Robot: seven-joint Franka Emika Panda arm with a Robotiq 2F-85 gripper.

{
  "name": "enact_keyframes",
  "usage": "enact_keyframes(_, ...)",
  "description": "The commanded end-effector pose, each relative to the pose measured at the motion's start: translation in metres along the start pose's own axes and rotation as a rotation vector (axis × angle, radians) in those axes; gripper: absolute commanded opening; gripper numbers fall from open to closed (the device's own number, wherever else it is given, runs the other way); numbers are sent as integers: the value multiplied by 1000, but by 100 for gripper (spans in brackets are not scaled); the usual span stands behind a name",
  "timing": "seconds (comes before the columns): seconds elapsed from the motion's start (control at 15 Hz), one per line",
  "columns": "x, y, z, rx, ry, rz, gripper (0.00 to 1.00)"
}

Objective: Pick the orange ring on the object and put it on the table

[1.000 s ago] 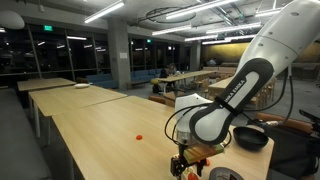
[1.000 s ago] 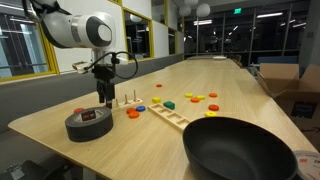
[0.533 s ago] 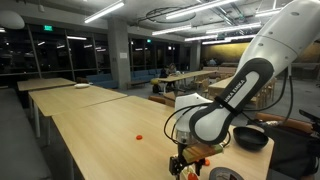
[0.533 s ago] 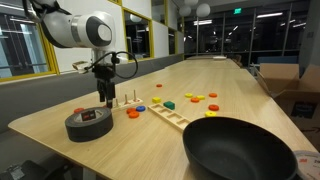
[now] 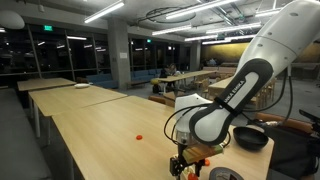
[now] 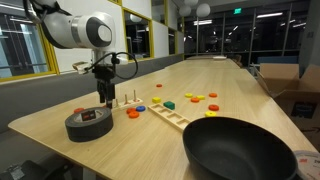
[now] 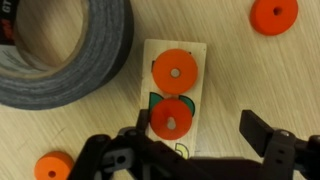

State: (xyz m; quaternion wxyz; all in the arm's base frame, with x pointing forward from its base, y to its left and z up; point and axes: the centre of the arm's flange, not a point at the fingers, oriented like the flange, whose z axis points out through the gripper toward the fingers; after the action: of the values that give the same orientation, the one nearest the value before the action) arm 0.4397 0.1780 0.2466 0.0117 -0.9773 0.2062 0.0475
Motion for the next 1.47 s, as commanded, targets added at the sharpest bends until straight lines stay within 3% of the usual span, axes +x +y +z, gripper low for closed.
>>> enact_keyframes(0.0,3,-4,0,20,16,-5,64)
enact_keyframes(0.27,4,-4,-1,24,18,-3,31)
enact_keyframes(0.33,5,-5,-2,28,21,-3,27)
enact_keyframes(0.6,5,-6,-4,33,27,-4,21)
enact_keyframes(0.73,5,-6,-4,34,27,-3,25)
enact_keyframes(1.4,7,-11,-18,16,26,-28,24)
